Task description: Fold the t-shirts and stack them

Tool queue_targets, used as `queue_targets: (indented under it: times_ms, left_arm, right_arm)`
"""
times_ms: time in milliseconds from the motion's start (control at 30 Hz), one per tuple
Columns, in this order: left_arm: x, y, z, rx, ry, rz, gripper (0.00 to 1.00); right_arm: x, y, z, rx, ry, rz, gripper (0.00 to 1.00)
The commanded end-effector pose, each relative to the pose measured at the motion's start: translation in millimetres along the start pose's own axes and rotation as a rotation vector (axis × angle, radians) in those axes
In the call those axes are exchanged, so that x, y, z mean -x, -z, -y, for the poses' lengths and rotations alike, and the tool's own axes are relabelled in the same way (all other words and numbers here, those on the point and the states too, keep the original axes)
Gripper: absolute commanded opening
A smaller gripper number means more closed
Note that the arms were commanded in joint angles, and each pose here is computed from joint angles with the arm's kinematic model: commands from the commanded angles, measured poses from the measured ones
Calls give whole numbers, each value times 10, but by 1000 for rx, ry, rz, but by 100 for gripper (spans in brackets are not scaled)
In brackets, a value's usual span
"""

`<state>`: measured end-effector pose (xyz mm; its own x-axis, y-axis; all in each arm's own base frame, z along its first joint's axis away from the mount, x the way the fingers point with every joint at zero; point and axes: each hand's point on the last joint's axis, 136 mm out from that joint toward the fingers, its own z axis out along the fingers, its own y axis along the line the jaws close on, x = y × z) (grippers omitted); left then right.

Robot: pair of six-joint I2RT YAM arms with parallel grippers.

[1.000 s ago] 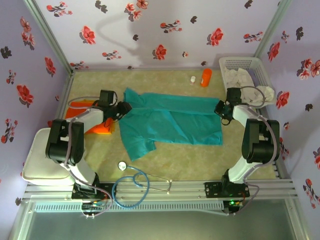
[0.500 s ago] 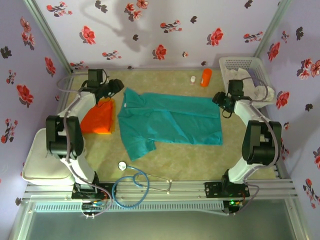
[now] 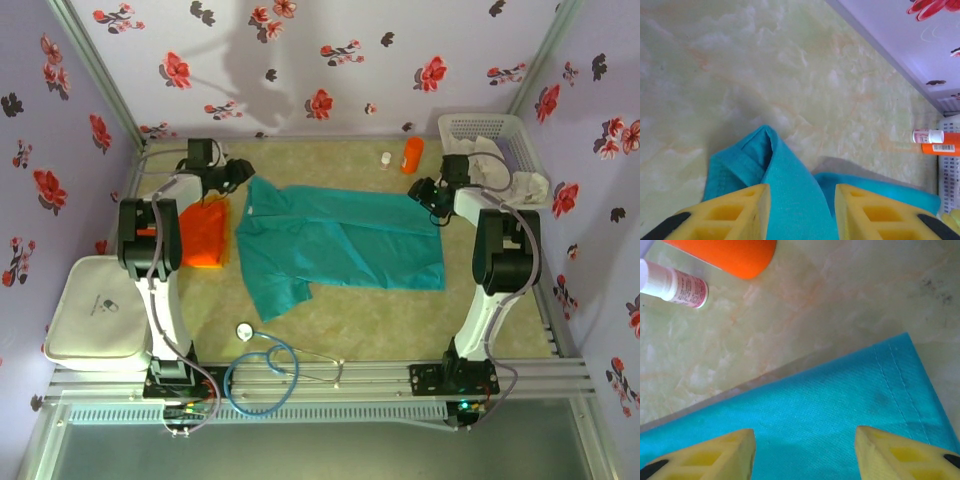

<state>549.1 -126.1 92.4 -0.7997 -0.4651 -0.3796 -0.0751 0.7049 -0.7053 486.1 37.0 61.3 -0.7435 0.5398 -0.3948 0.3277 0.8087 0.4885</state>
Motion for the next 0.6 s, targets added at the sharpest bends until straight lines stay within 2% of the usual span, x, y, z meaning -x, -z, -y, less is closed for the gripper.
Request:
queue_targets:
  times_ms: [0, 233, 567]
  left_arm:
    - [96, -147, 38, -69, 9, 21, 38]
    - [109, -372, -74, -101, 60, 32, 37]
    - [150, -416, -48, -123, 68, 56, 31]
  right_arm:
    - [7, -127, -4, 4, -17, -11, 54]
    - [-112, -265, 139, -38, -13, -54, 52]
    - [-193, -295, 234, -72, 11, -80, 50]
